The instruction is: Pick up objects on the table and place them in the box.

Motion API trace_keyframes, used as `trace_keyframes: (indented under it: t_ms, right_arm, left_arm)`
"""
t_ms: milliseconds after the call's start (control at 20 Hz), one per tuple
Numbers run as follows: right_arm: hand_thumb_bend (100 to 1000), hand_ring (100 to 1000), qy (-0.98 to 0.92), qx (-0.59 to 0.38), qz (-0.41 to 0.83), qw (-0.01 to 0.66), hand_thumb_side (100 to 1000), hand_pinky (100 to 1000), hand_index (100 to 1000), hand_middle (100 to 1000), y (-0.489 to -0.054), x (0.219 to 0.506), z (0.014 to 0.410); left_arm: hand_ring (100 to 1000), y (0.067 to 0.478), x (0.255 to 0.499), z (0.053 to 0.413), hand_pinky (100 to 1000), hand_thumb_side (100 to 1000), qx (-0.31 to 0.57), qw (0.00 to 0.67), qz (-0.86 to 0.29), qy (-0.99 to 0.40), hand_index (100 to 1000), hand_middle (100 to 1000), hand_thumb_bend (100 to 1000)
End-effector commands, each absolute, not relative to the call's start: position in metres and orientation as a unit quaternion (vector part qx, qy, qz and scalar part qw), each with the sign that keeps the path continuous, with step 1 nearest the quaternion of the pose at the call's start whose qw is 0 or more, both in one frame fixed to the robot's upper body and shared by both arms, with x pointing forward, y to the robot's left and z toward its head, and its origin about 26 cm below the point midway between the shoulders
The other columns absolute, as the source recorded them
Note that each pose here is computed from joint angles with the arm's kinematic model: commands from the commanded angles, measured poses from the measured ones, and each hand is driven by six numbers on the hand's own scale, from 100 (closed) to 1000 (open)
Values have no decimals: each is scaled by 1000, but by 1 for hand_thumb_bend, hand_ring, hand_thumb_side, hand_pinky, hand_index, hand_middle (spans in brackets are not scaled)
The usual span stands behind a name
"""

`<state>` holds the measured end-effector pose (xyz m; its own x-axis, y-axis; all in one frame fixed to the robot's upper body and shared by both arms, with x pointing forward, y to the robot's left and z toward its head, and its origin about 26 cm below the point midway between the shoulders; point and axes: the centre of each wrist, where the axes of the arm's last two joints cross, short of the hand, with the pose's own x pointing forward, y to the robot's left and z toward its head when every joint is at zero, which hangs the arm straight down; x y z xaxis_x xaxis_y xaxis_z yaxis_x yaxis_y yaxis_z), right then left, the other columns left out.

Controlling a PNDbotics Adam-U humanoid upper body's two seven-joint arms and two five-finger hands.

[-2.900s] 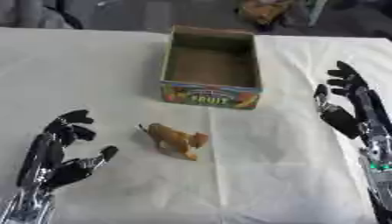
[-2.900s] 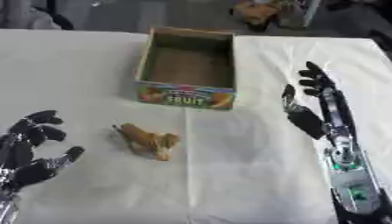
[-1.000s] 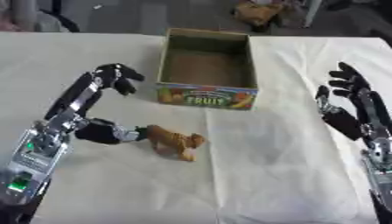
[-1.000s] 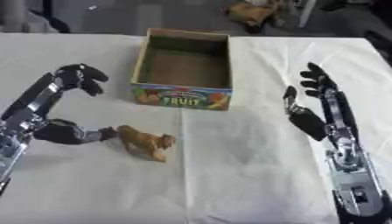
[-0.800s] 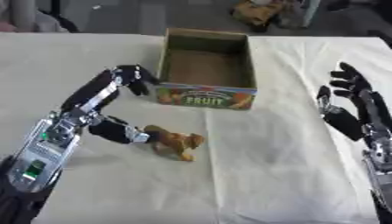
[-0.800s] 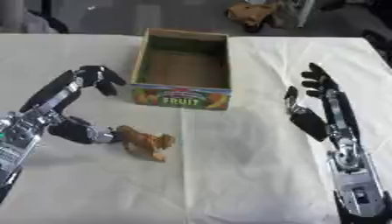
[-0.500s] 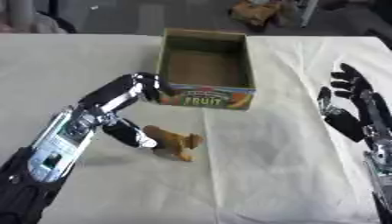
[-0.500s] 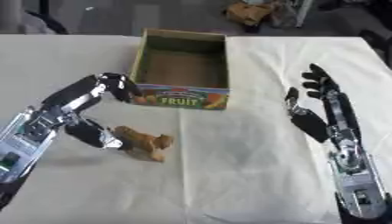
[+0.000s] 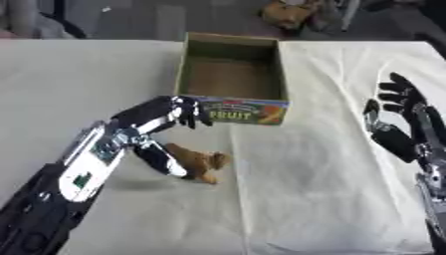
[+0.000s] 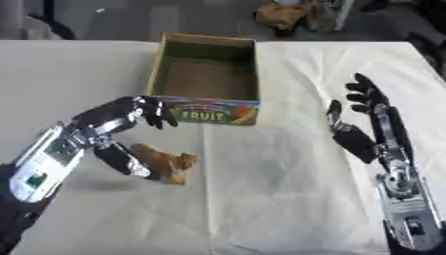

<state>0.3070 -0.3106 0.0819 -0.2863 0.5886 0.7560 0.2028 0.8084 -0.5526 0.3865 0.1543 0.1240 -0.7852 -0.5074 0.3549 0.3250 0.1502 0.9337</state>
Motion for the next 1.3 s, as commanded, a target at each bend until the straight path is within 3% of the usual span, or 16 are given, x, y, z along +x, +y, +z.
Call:
trace_keyframes:
  t_ms: [50,950,1300]
  right_arm:
    - [100,838,-791,-254,180,526,419,809,1000,835,-311,308,93]
    - [100,840,-791,-253,179,528,433,808,1000,834,-311,307,92]
    - [100,840,-791,-253,179,528,440,808,1000,833,-311,307,91]
  left_arm:
    - [610,154,389,130,620,100,68,310,-659,-682,740,661,742]
    - [559,159,395,110,580,100,76,327,-685,-647,701,609,701]
    - [504,161,397,103,519,106,81,336,-681,-646,657,551,599]
